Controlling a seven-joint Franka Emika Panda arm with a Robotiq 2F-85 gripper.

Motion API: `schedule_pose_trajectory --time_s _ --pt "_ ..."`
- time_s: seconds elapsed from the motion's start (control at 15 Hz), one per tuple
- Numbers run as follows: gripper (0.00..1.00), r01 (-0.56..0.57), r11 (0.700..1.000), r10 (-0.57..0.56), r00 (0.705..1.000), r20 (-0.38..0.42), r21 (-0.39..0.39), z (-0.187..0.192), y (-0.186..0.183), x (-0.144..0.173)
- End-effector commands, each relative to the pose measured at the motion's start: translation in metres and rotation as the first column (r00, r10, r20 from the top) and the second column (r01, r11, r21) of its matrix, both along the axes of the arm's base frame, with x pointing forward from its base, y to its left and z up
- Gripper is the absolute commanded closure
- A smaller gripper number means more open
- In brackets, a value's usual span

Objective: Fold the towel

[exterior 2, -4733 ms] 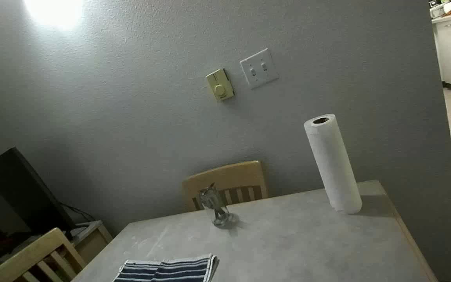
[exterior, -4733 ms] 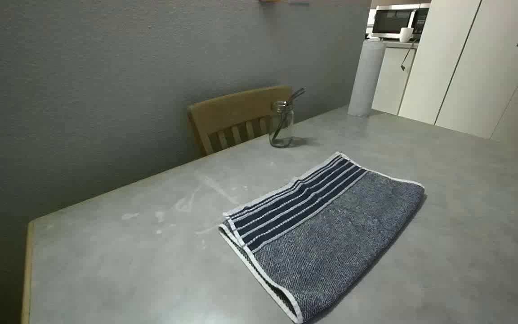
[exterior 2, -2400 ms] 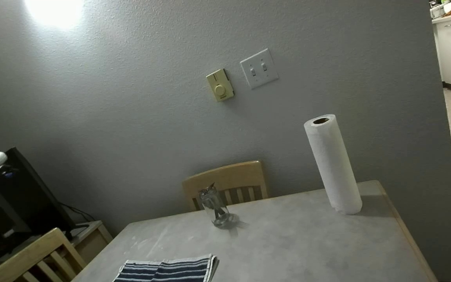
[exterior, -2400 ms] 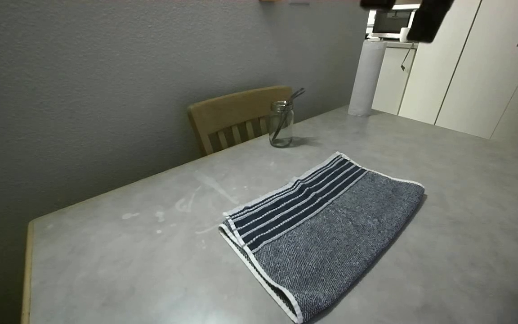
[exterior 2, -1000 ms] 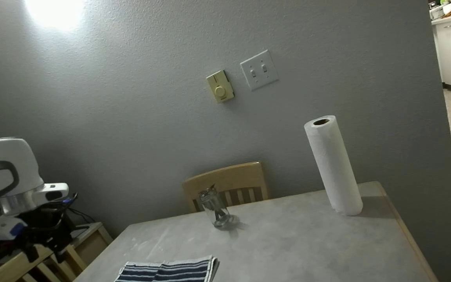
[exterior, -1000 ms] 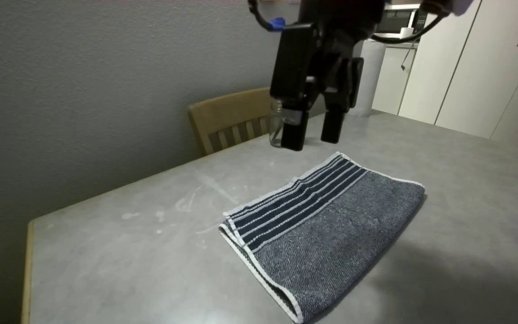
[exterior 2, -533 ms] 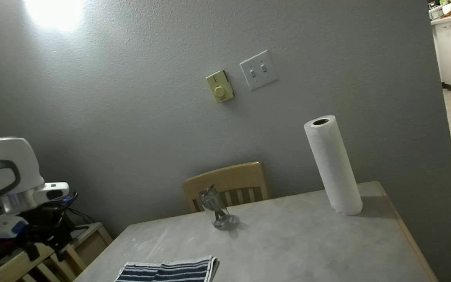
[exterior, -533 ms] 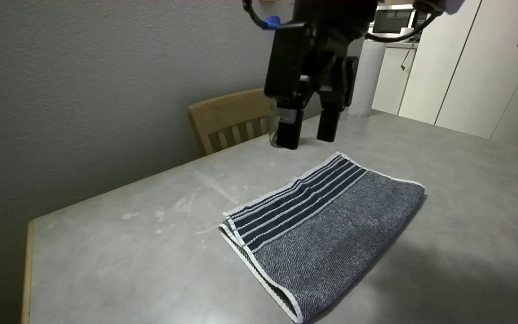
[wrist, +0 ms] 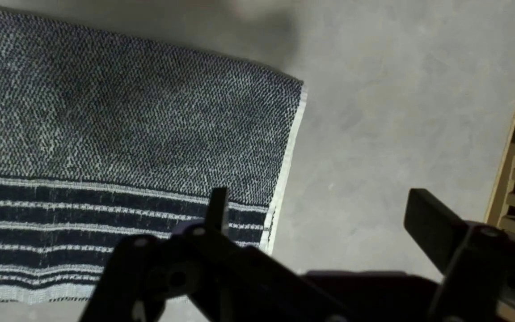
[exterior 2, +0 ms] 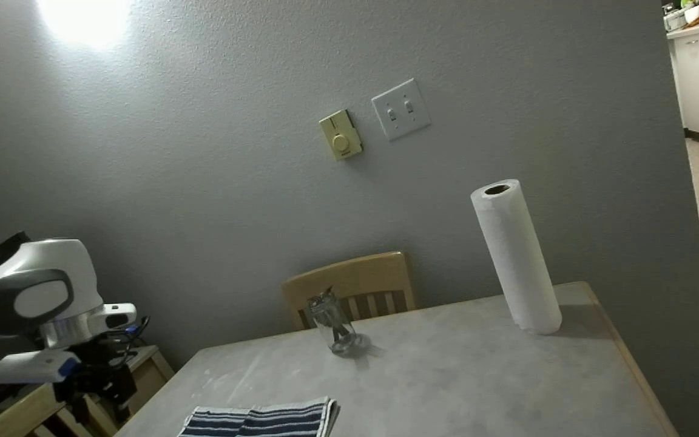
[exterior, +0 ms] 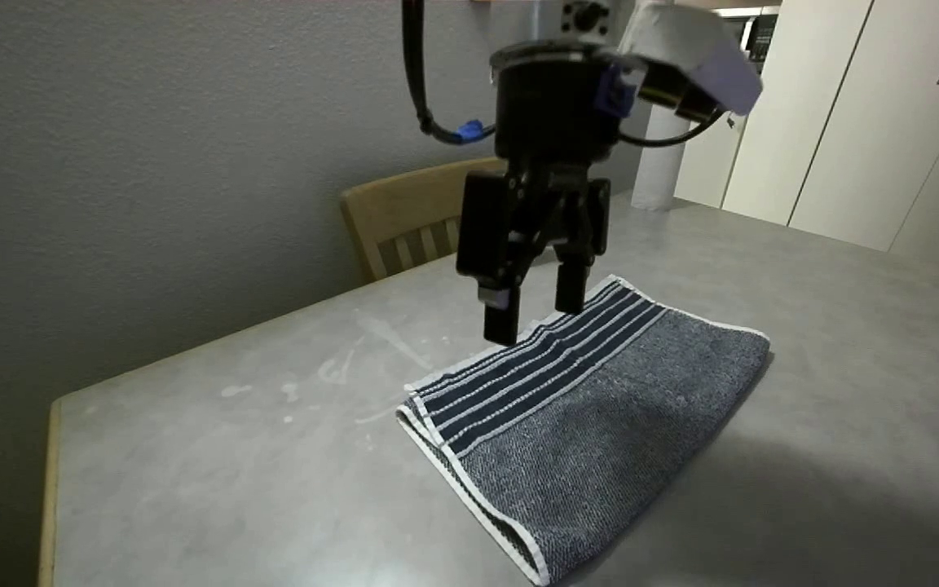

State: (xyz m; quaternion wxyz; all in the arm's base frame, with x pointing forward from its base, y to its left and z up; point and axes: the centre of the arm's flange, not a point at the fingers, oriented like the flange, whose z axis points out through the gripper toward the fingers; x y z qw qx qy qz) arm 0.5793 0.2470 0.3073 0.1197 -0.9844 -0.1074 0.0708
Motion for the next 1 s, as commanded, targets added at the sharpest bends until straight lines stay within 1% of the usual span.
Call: schedule_pose_trajectory --time_s 0.0,0.07,0.13,0.33,0.67,0.73,0.8,0.87,0.93 --pt "0.0 -0.061 0.998 0.06 0.996 -0.066 -0.002 -0.028 0.021 0.037" --pt "0.0 -0.068 0.998 0.068 0.994 -0.082 -0.004 -0.033 0.022 0.04" --pt "0.0 -0.031 1.0 0.031 0.998 -0.05 -0.001 -0.027 0.012 0.016" --pt "0.0 -0.043 0.999 0.042 0.996 -0.073 0.001 -0.038 0.018 0.026" --pt "0.0 -0.043 0.999 0.044 0.997 -0.07 0.003 -0.035 0.019 0.028" --pt "0.0 -0.045 0.999 0.044 0.996 -0.078 -0.007 -0.038 0.02 0.032" --pt "0.0 -0.023 1.0 0.022 0.996 -0.091 -0.017 -0.043 0.024 0.038" --pt "0.0 -0.015 0.999 0.011 0.994 -0.109 -0.037 -0.051 0.033 0.048" --pt "0.0 -0.015 0.998 0.005 0.99 -0.143 -0.066 -0.062 0.047 0.059"
